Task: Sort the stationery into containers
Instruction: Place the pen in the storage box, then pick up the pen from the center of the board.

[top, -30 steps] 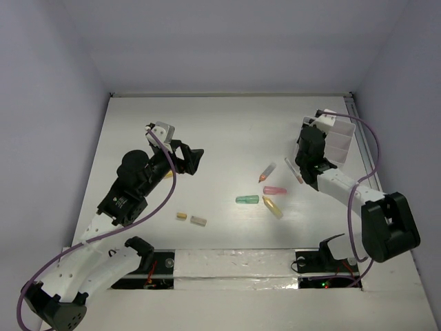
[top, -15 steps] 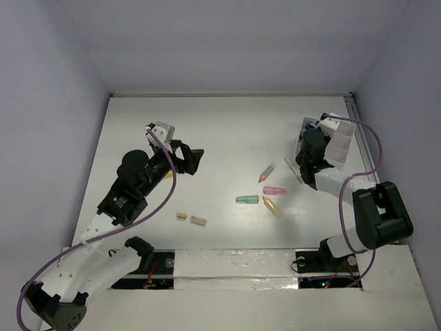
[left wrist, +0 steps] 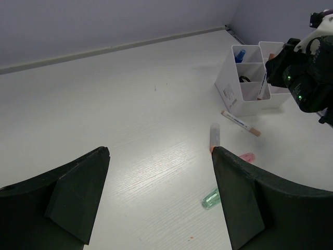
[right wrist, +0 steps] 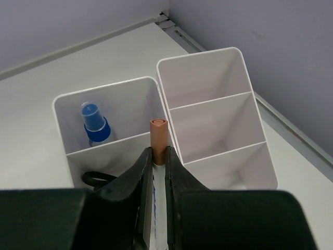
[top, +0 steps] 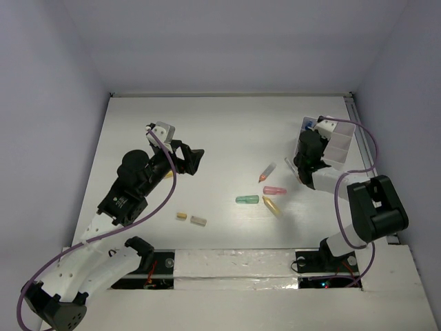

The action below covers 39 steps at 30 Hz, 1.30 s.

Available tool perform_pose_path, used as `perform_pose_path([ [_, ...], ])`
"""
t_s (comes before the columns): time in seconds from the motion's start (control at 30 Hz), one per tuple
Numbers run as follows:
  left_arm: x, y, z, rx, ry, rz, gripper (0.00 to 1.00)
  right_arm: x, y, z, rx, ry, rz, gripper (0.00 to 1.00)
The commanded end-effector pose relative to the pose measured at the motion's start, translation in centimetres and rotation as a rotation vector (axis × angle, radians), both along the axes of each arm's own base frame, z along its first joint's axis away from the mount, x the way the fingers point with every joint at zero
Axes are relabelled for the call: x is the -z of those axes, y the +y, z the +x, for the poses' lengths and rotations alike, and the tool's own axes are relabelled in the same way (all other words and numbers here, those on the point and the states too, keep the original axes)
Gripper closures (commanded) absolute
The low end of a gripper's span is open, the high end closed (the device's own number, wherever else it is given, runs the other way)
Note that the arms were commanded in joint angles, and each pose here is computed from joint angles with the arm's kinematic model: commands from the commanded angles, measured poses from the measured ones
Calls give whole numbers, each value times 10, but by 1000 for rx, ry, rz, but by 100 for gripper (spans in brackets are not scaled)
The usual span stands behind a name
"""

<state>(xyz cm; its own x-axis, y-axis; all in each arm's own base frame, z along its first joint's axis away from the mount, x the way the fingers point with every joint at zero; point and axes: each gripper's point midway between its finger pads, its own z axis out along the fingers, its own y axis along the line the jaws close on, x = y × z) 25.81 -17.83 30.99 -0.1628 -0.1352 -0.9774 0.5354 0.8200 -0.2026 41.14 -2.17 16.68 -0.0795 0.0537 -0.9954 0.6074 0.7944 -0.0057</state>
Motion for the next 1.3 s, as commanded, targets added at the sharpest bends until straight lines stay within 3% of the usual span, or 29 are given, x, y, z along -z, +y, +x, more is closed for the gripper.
perform_pose_path([
  [0.0, -13, -2, 0, 12, -41, -30, 23, -15, -9, 3, 62, -72, 11, 100],
  [0.27, -13, -2, 0, 10, -44, -31, 23, -14, -5, 10, 47, -63, 23, 98],
  [0.33, -13, -3, 0, 13, -41, -30, 23, -14, -2, 10, 32, -53, 30, 85],
  [0.53, -13, -3, 0, 16, -42, -31, 23, -18, 0, 5, 4, -49, 50, 65],
  [0.57, -13, -4, 0, 19, -42, -31, 23, -14, 2, 4, -7, -27, 59, 57],
  [0.73, -14, -3, -1, 16, -45, -33, 23, -17, 9, -3, -53, 15, 97, 48],
  [0.8, -15, -2, -1, 15, -45, -35, 23, -24, 18, -4, -114, 22, 129, 49],
  [0.9, -14, -2, -1, 15, -46, -34, 23, -19, 41, -12, -245, 113, 209, 67],
  [0.93, -15, -2, -1, 16, -46, -36, 23, -7, 45, -23, -266, 182, 234, 79],
  [1.03, -16, -3, -2, 19, -49, -37, 23, 8, 63, -46, -368, 291, 305, 96],
  [1.2, -18, -4, -4, 32, -54, -43, 23, 43, 86, -81, -477, 441, 422, 97],
  [1.27, -19, -4, -5, 35, -54, -46, 23, 52, 84, -89, -458, 476, 433, 82],
])
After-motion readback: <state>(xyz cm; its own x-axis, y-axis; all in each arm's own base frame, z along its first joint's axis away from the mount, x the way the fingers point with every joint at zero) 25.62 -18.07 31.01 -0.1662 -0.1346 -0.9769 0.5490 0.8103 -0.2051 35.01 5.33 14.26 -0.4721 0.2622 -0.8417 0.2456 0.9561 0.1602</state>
